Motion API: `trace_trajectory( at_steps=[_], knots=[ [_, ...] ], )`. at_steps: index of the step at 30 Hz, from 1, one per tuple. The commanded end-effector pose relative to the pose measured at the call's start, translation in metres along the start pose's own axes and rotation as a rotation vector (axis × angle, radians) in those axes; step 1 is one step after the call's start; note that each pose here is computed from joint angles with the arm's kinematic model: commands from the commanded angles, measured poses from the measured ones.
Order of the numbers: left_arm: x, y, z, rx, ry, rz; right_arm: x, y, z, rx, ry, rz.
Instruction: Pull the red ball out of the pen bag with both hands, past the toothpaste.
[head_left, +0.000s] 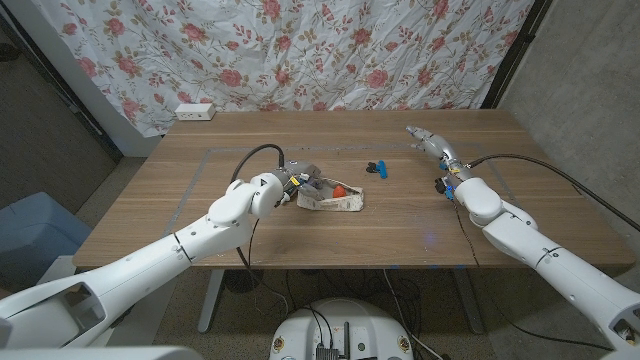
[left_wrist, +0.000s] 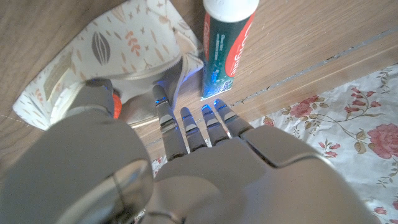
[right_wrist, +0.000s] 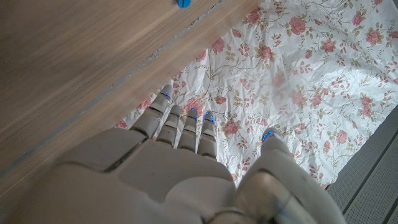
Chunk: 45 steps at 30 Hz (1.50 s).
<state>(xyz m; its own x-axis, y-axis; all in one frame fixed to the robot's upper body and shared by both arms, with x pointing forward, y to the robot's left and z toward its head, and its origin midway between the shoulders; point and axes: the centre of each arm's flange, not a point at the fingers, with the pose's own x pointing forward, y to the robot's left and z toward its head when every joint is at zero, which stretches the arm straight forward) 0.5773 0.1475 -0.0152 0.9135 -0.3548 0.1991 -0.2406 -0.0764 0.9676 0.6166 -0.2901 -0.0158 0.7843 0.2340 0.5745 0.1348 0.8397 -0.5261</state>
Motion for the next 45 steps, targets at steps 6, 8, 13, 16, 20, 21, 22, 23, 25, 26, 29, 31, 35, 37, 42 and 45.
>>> trace_trajectory(
  at_steps=[6, 8, 13, 16, 20, 21, 22, 23, 25, 26, 29, 31, 35, 37, 42, 45],
  knots=[
    [0.000, -0.007, -0.005, -0.046, 0.004, 0.004, -0.003, 0.006, 0.017, -0.177, -0.023, 0.028],
    [0.000, -0.008, -0.005, -0.052, 0.001, 0.006, -0.004, 0.006, 0.019, -0.191, -0.026, 0.032],
    [0.001, -0.008, -0.004, -0.058, -0.001, 0.009, -0.005, 0.008, 0.026, -0.247, -0.033, 0.050],
    [0.002, -0.008, -0.004, -0.058, -0.002, 0.010, -0.007, 0.010, 0.029, -0.277, -0.043, 0.056],
    [0.003, -0.008, -0.004, -0.062, -0.006, 0.012, -0.009, 0.015, 0.033, -0.366, -0.023, 0.074],
    [0.004, -0.007, -0.004, -0.065, -0.003, 0.011, -0.009, 0.016, 0.034, -0.376, -0.026, 0.076],
    [0.004, -0.007, -0.004, -0.064, -0.006, 0.011, -0.009, 0.017, 0.035, -0.384, -0.031, 0.080],
    [0.005, -0.007, -0.004, -0.063, -0.009, 0.012, -0.010, 0.018, 0.036, -0.386, -0.037, 0.084],
    [0.006, -0.007, -0.004, -0.067, -0.010, 0.010, -0.010, 0.020, 0.038, -0.386, -0.050, 0.094],
    [0.006, -0.007, -0.003, -0.065, -0.013, 0.010, -0.010, 0.020, 0.039, -0.394, -0.057, 0.099],
    [0.007, -0.007, -0.003, -0.066, -0.014, 0.010, -0.009, 0.022, 0.042, -0.411, -0.065, 0.117],
    [0.008, -0.006, -0.003, -0.068, -0.012, 0.011, -0.010, 0.023, 0.044, -0.415, -0.073, 0.121],
    [0.009, -0.006, -0.003, -0.065, -0.015, 0.018, -0.011, 0.024, 0.048, -0.432, -0.077, 0.128],
    [0.008, -0.006, -0.003, -0.068, -0.015, 0.022, -0.011, 0.025, 0.050, -0.445, -0.079, 0.132],
    [0.007, -0.010, -0.004, -0.087, -0.001, 0.038, -0.011, 0.026, 0.052, -0.461, -0.080, 0.130],
    [0.006, -0.012, -0.003, -0.093, 0.000, 0.052, -0.011, 0.026, 0.053, -0.470, -0.079, 0.129]
  ],
)
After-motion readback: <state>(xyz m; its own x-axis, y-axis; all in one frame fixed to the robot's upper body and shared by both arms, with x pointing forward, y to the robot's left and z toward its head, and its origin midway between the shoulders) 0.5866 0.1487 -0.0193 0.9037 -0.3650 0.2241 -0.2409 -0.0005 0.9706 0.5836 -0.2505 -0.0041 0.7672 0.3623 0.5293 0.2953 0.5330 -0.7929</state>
